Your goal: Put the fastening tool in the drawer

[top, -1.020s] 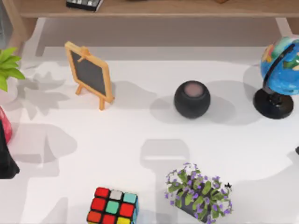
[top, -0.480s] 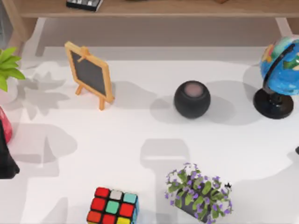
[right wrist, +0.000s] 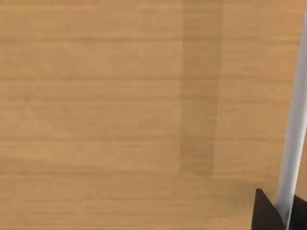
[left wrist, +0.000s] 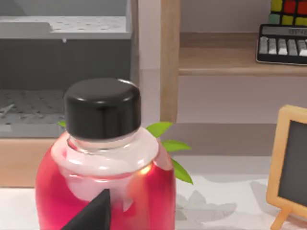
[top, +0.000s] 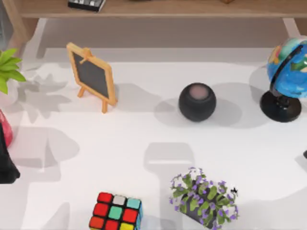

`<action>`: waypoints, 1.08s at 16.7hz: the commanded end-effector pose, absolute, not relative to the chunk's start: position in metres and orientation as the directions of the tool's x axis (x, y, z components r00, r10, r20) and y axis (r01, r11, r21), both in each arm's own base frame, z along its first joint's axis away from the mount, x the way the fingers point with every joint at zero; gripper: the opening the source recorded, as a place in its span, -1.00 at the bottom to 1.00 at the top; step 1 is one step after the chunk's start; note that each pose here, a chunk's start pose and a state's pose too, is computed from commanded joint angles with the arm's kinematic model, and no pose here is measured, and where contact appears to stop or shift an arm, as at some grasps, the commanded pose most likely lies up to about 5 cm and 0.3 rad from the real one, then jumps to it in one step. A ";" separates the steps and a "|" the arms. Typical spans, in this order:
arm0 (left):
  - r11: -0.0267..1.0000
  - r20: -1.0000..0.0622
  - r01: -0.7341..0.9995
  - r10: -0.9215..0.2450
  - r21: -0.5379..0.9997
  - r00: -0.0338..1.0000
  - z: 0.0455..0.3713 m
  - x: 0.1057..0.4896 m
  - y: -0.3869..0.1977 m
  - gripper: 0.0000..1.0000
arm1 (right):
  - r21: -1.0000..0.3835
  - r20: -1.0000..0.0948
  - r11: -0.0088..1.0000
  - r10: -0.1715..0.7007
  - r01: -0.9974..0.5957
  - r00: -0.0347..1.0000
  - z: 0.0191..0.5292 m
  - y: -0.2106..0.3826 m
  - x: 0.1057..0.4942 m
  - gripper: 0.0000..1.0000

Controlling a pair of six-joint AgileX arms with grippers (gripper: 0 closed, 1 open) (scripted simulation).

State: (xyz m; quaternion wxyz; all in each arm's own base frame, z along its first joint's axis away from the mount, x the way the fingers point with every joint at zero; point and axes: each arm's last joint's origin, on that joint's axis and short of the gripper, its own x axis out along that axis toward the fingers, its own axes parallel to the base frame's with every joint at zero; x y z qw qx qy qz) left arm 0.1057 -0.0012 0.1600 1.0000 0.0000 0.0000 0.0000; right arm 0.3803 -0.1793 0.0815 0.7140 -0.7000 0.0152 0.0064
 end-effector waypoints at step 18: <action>1.000 0.000 0.000 0.000 0.000 1.000 0.160 0.106 -0.001 1.00 | -1.000 -0.006 0.006 -0.012 -0.006 1.000 0.087 -0.180 0.303 -1.00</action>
